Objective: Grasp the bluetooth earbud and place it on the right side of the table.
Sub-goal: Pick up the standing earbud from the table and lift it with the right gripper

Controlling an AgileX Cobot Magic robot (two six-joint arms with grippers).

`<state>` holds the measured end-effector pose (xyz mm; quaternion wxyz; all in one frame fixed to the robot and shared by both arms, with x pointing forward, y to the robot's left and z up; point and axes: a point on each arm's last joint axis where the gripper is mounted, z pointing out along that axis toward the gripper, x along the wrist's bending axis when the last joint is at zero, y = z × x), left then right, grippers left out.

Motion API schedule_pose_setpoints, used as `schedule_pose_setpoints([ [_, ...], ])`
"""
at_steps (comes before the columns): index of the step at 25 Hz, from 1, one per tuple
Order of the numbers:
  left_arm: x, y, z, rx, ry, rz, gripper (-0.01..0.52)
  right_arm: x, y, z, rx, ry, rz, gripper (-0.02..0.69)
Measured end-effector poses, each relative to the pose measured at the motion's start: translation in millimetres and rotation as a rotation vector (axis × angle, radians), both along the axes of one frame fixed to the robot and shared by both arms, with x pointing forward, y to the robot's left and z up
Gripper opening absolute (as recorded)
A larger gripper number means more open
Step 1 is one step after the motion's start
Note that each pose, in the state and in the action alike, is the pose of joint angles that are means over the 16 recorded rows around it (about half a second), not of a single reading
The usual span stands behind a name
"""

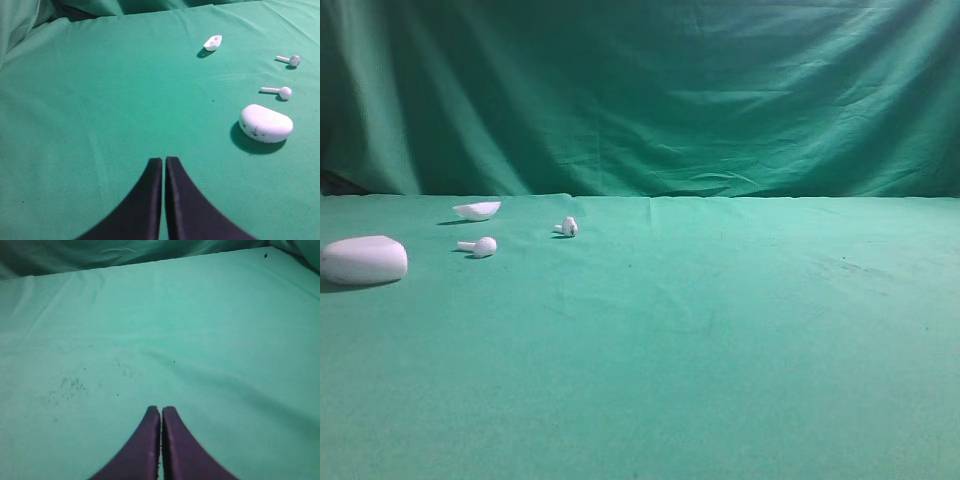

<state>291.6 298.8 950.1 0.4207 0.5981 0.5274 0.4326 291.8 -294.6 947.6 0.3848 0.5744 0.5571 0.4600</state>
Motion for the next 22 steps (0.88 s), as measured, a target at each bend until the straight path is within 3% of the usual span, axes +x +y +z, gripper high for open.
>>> schedule_pose_setpoints([
  [12,0.0,0.0,0.0,0.000,0.000,0.000,0.000,8.0,0.6,51.8,0.133,-0.303,-0.014,0.000],
  [17,0.0,0.0,0.0,0.000,0.000,0.000,0.000,22.6,1.8,79.0,0.146,-0.248,-0.018,0.000],
  [22,0.0,0.0,0.0,0.000,0.000,0.000,0.000,51.2,5.9,99.3,0.149,-0.066,-0.011,0.000],
])
